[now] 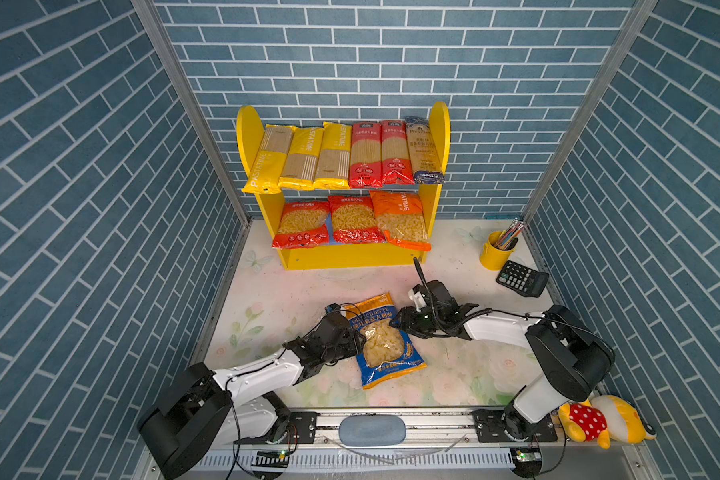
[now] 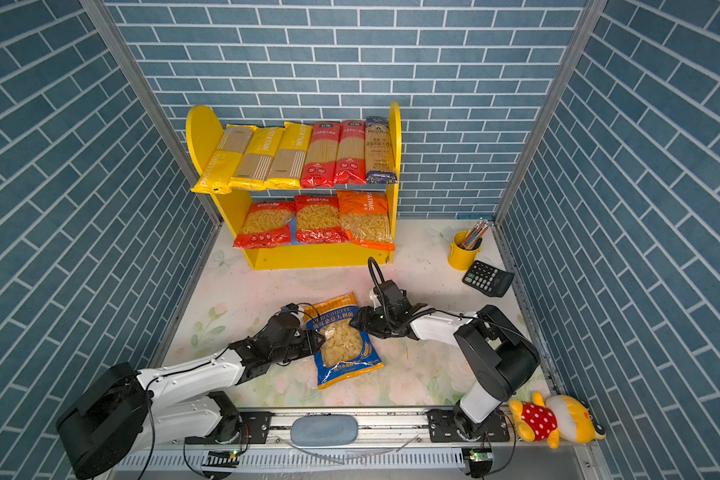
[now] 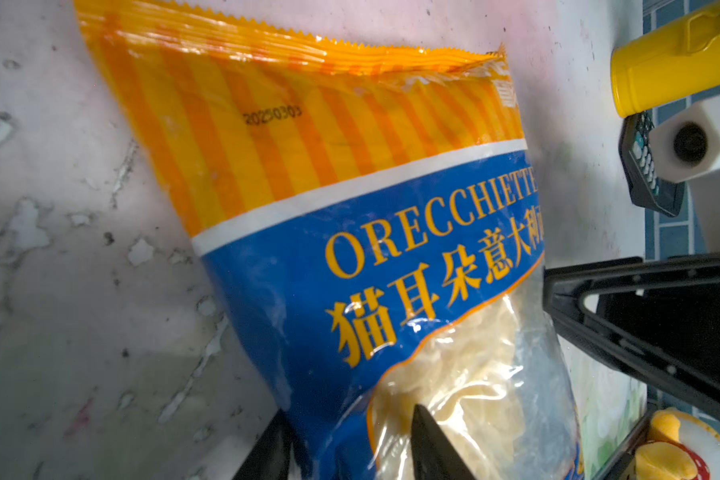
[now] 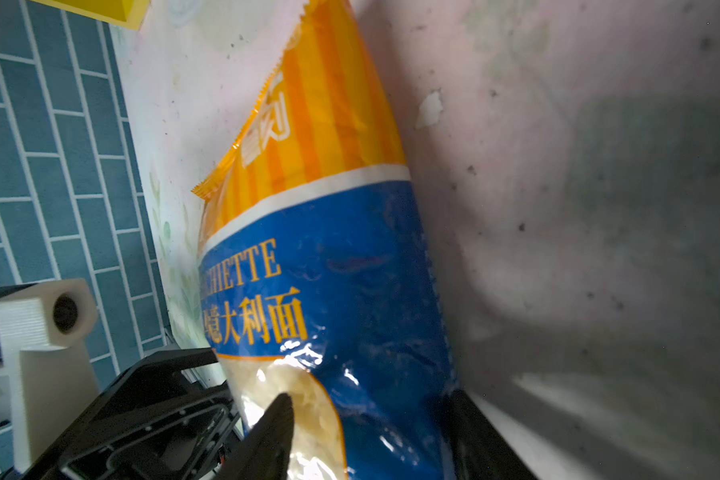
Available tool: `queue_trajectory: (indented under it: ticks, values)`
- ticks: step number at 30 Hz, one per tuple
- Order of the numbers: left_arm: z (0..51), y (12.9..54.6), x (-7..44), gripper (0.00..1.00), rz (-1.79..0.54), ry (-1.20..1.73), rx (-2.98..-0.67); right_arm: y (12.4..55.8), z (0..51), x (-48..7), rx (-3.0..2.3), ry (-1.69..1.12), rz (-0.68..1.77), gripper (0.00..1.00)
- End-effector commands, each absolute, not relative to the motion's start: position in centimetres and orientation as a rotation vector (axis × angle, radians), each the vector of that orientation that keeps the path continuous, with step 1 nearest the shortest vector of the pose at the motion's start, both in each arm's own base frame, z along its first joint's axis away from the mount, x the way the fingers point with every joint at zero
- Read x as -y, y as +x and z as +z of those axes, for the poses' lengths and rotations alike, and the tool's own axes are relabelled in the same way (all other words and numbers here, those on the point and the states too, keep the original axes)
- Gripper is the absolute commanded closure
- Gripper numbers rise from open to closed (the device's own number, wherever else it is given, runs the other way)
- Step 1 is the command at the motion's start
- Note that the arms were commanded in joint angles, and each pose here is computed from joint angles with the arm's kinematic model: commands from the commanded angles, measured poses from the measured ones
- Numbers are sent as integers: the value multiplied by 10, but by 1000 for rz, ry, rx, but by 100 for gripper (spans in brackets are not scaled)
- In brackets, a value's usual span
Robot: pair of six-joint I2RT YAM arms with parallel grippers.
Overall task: Place and organize the pasta boxes and bags onto the shelf
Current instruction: 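Grasp the blue orecchiette bag with both grippers and lift it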
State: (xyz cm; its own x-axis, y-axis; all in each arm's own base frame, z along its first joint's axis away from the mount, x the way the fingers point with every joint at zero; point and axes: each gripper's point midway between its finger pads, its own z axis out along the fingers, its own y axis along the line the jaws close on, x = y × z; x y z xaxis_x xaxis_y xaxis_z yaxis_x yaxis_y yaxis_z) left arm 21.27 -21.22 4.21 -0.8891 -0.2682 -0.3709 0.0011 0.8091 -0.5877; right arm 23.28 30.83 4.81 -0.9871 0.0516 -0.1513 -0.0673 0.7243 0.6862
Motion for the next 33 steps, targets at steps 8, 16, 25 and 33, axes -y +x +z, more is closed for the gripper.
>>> queue_trajectory:
  ticks: [8, 16, 25, 33]
  values:
    - [46, 217, 217, 79, -832, -137, -2524, 226, 52, -318, -2751, -114, 1157, 59]
    - [64, 225, 215, 91, -805, -71, -2471, 232, 76, -332, -2592, -70, 1329, 87]
    - [96, 235, 211, 100, -793, 4, -2362, 249, 110, -342, -2394, -31, 1451, 100]
    - [128, 274, 185, 100, -727, -27, -2260, 284, 145, -354, -2187, -7, 1458, 100]
